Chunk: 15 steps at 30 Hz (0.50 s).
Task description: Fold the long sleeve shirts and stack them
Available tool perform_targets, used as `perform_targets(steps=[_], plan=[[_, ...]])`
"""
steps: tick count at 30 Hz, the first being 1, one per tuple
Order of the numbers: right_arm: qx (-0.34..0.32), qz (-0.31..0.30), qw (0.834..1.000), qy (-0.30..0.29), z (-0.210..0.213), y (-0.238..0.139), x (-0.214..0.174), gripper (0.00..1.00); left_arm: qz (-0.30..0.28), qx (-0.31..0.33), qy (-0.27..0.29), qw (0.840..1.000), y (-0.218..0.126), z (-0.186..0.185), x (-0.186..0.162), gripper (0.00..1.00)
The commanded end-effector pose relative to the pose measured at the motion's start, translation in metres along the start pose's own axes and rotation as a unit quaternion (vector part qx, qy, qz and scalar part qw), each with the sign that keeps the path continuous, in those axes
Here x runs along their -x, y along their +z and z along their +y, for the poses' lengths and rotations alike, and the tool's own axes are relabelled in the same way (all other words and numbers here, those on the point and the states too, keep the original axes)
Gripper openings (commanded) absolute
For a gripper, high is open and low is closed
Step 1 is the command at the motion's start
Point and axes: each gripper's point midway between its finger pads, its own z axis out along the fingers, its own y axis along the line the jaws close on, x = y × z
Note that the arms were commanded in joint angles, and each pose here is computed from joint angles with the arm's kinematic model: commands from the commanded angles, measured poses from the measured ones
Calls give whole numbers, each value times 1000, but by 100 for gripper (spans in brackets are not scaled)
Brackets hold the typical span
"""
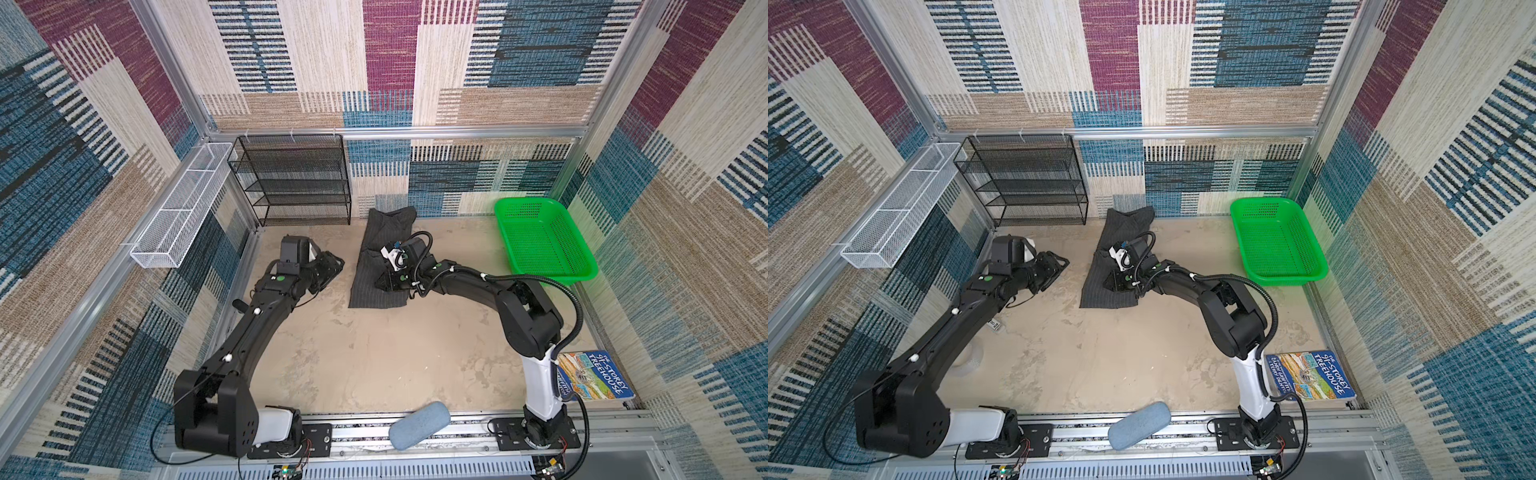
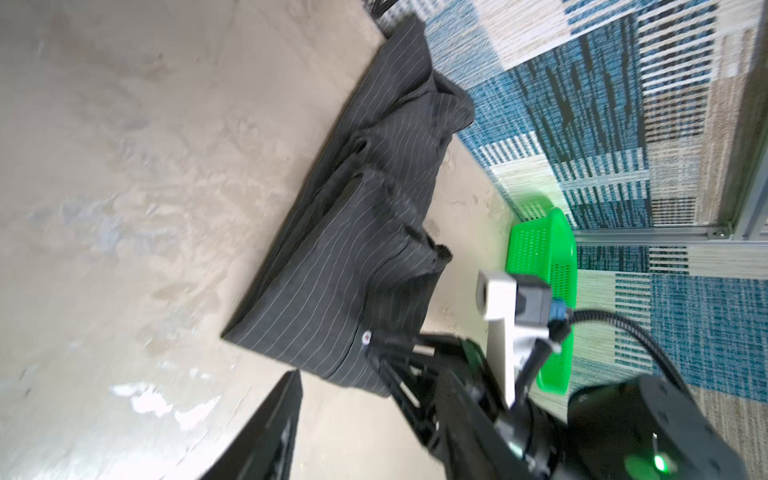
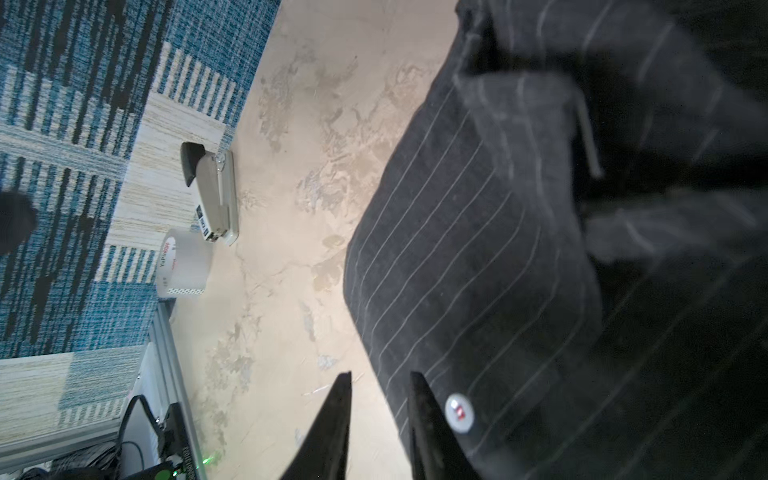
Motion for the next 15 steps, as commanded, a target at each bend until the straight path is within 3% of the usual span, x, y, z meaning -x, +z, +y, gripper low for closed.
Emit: perform_targets(steps=[1,9,15], plan=[[4,-34,999,-33,-13,14,26,23,11,18,-19,1000,-10,20,-19,53],[-30,-105,991,-73,-73,17,97,20,47,29,-28,998,-11,41,-54,52],[-23,-140,984,-110,-92,34,148,19,69,16,-17,997,6,28,-72,51]])
